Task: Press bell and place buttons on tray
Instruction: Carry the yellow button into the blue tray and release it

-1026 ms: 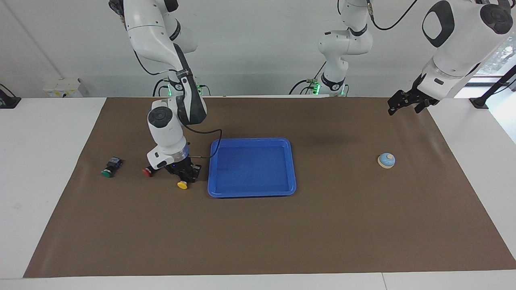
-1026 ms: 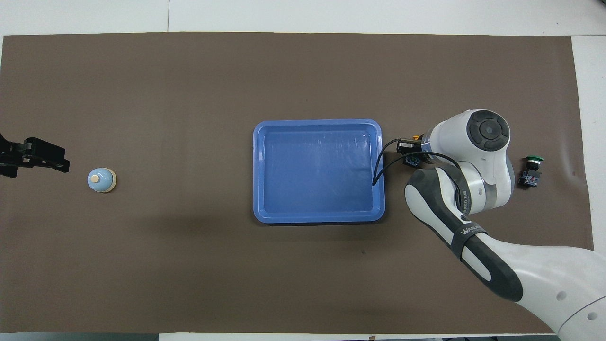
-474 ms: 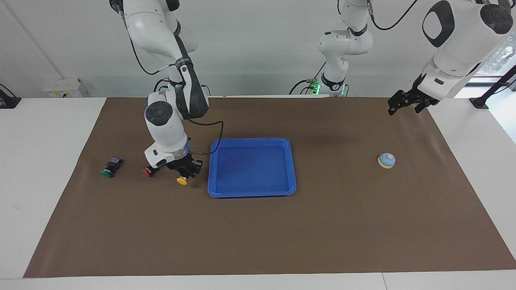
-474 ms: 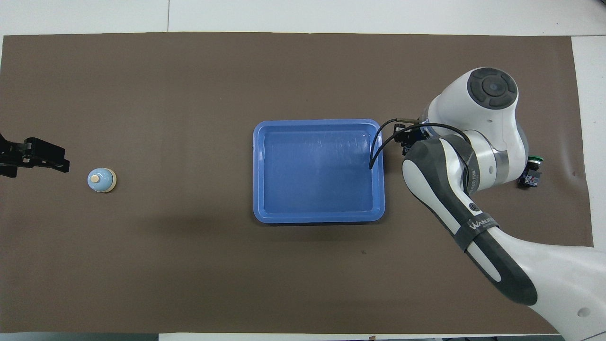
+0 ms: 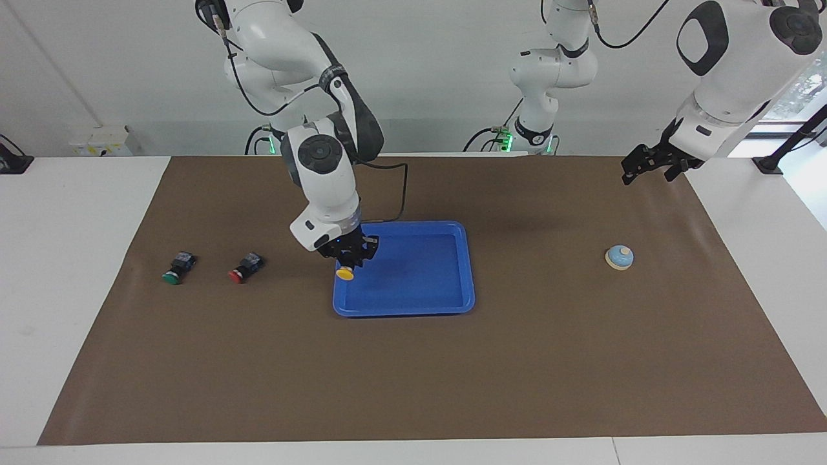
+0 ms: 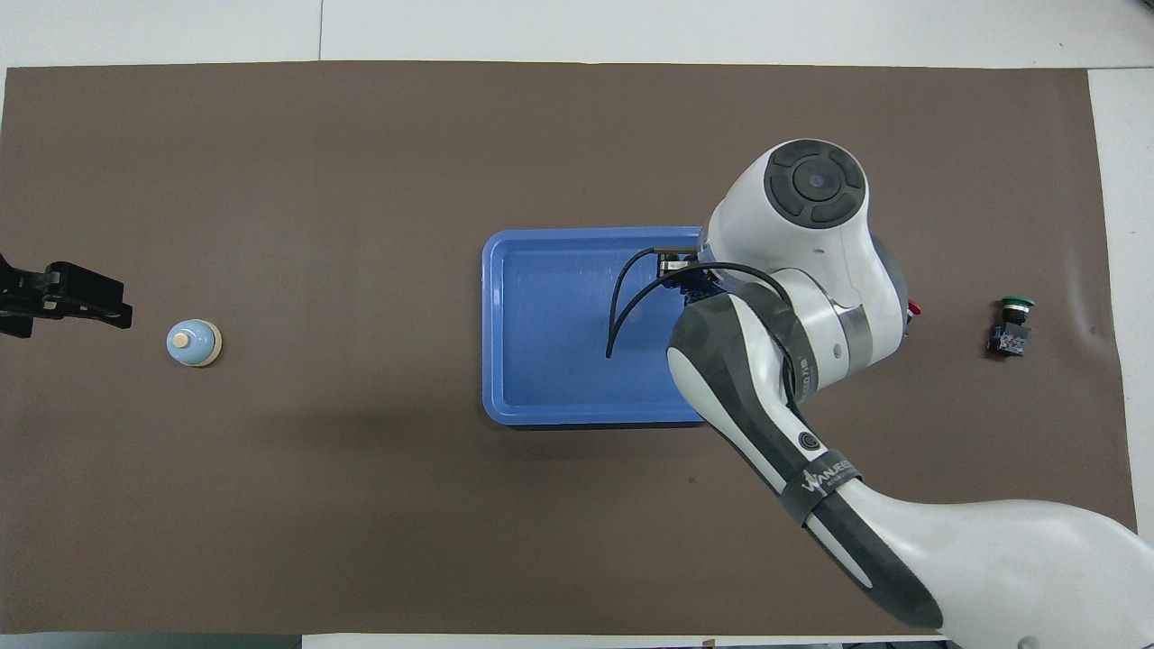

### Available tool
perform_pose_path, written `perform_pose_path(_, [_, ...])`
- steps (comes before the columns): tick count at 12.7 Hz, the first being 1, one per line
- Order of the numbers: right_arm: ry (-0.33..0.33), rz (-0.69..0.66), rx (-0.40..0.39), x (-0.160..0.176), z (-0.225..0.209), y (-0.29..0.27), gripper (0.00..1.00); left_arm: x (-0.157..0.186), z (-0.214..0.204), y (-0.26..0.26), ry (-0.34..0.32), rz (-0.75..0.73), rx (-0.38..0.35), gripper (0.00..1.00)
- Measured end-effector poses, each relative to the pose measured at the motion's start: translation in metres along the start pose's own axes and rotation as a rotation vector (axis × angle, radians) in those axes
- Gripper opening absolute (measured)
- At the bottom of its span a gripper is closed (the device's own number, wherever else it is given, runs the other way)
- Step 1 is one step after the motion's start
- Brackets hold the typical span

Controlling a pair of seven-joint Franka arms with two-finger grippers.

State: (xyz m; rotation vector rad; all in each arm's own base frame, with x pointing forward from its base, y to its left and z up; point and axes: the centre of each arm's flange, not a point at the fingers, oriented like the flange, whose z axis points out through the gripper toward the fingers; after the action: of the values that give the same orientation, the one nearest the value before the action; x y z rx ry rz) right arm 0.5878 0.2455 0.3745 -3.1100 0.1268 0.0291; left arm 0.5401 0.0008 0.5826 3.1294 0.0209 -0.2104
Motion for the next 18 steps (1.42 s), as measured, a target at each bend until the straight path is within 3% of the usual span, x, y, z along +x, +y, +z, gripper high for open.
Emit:
perform_pose_path(4, [0.003,-0.002,0.006,-0.022,0.048,-0.006,0.41,0.0,0.0,0.0,0.0,0.0,0.0,1.0])
perform_pose_path(9, [0.015,0.056,0.015,-0.039,0.078,-0.007,0.41,0.0,0.0,0.0,0.0,0.0,0.0,1.0])
perform_pose_path(10, [0.015,0.075,0.015,-0.04,0.078,-0.008,0.49,0.0,0.0,0.0,0.0,0.0,0.0,1.0])
perform_pose_path(14, [0.016,0.099,0.01,-0.035,0.057,-0.006,0.98,0.0,0.0,0.0,0.0,0.0,0.0,1.0])
perform_pose_path(18, [0.0,0.131,-0.013,-0.007,-0.028,0.024,1.0,0.0,0.0,0.0,0.0,0.0,0.0,1.0])
